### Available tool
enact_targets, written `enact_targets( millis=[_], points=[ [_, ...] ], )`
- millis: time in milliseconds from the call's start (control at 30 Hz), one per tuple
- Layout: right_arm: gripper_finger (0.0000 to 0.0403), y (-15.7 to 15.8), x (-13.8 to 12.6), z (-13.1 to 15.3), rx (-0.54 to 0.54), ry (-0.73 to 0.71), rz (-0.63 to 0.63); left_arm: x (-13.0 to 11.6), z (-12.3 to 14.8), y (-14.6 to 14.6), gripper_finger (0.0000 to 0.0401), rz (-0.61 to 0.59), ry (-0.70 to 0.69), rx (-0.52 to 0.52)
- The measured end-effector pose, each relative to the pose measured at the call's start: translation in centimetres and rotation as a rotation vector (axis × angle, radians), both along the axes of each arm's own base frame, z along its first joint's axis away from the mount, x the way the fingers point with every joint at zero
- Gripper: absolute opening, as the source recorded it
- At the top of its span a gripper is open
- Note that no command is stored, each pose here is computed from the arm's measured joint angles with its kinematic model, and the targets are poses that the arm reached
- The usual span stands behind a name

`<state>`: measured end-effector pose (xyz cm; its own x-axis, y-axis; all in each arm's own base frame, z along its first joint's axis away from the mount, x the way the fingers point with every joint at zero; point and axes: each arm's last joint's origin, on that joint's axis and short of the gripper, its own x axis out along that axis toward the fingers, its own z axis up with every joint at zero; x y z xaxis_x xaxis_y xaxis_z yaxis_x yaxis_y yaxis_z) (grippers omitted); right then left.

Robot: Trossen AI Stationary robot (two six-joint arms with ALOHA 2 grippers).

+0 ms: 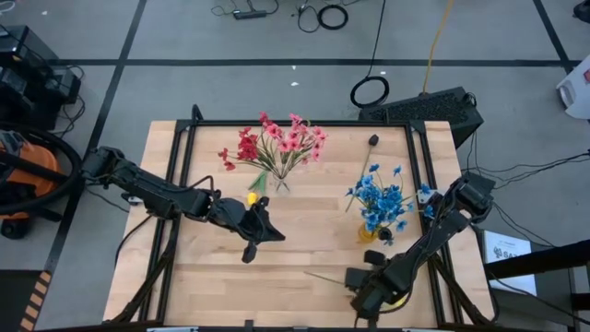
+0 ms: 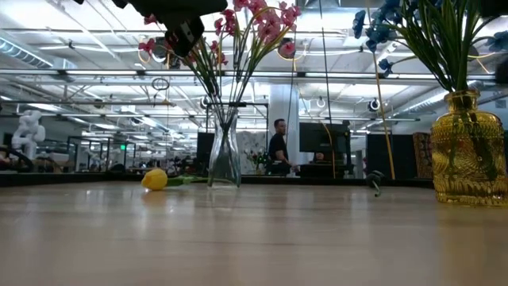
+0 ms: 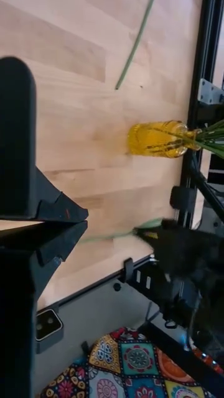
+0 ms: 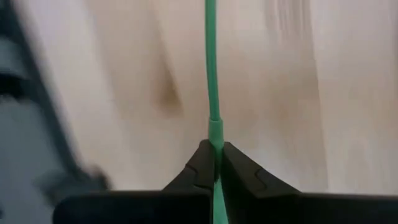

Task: Sort flowers into vase by color
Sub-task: Put the bottom yellow flower into the transparent vase

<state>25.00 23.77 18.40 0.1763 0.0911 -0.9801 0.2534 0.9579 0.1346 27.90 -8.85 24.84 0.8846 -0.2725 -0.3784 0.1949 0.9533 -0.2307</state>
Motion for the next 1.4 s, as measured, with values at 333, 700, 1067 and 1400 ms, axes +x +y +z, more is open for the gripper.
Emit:
enact_targets(
  millis=[333, 700, 1067, 1400],
  points=[
    [0.0001, -3.8, 5.7, 5.6, 0.056, -0.100, -0.219, 0.0, 0.2, -0.1, 0.0042, -0.025, -0.015, -0.005],
    [0.0000, -7.5, 12.8, 7.0, 0.229, 0.068, -0.255, -0.2, 2.8, -0.4, 0.0124, -0.171, 0.181, 0.165],
    [0.0000, -11.8, 18.9, 10.5, 0.251, -0.012, -0.249, -1.0, 4.2, -1.4, 0.0118, -0.236, 0.225, 0.483],
    [0.0000, -14.1, 19.6, 10.9, 0.348, 0.001, -0.265, -1.4, 4.2, -1.8, 0.0118, -0.146, 0.205, 0.789]
  ],
)
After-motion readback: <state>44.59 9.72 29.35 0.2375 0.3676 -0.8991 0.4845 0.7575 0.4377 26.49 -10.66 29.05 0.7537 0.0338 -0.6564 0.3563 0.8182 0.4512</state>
